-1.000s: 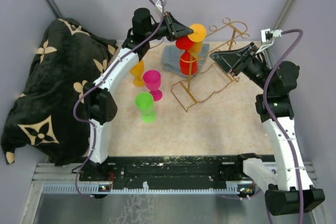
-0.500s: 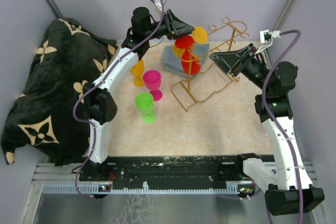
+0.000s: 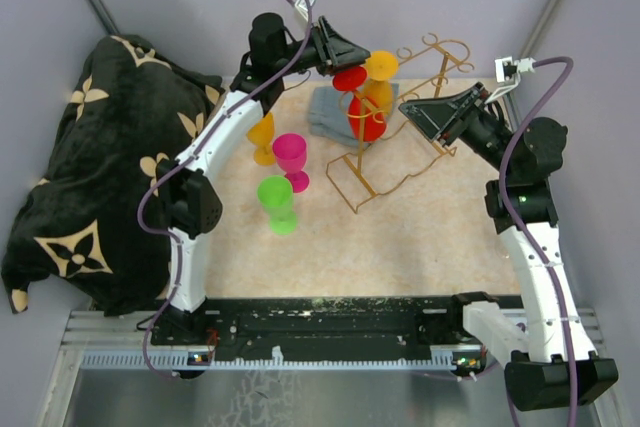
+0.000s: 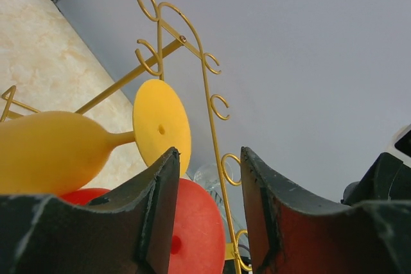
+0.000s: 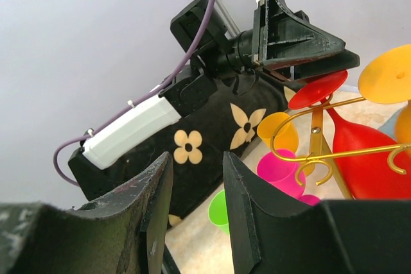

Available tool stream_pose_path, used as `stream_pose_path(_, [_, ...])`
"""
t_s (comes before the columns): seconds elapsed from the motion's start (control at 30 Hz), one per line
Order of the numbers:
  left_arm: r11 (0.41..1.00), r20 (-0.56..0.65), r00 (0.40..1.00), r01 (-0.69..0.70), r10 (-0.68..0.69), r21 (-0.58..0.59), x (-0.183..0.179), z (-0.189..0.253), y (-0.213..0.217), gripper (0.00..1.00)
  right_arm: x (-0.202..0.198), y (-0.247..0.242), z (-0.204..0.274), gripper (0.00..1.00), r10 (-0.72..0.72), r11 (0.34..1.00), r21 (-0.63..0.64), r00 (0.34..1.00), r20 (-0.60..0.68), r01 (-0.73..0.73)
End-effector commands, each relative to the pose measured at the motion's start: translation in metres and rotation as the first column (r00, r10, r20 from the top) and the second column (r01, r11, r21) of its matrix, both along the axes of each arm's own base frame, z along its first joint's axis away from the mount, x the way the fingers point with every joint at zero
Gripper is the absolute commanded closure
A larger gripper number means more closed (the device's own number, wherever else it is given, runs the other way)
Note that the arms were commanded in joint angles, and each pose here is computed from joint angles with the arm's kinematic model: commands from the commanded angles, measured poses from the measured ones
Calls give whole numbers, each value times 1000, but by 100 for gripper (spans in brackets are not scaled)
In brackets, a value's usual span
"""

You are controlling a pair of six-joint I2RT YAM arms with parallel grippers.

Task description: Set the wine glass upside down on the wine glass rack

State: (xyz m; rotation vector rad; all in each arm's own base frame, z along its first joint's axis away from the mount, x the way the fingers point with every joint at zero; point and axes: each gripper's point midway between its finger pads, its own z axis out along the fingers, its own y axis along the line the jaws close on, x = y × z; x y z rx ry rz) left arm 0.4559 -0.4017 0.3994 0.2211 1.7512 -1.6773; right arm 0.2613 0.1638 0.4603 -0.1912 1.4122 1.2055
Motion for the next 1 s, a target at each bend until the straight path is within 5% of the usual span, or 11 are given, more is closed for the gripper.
stream_pose_path(0.0, [1000, 18, 1000, 3, -4, 22, -11, 5, 1, 51, -6, -1, 11, 62, -8, 1000, 9, 998, 58, 7])
stream_pose_path(0.57, [995, 189, 982, 29, -11, -95, -42, 79, 18, 46, 1, -4, 9, 62, -37, 999, -22, 999, 34, 37])
stream_pose_path(0.97, [995, 306, 952, 51, -21, -91, -84, 110, 40, 46, 12, -28, 2, 62, -224, 964, -152, 975, -18, 218])
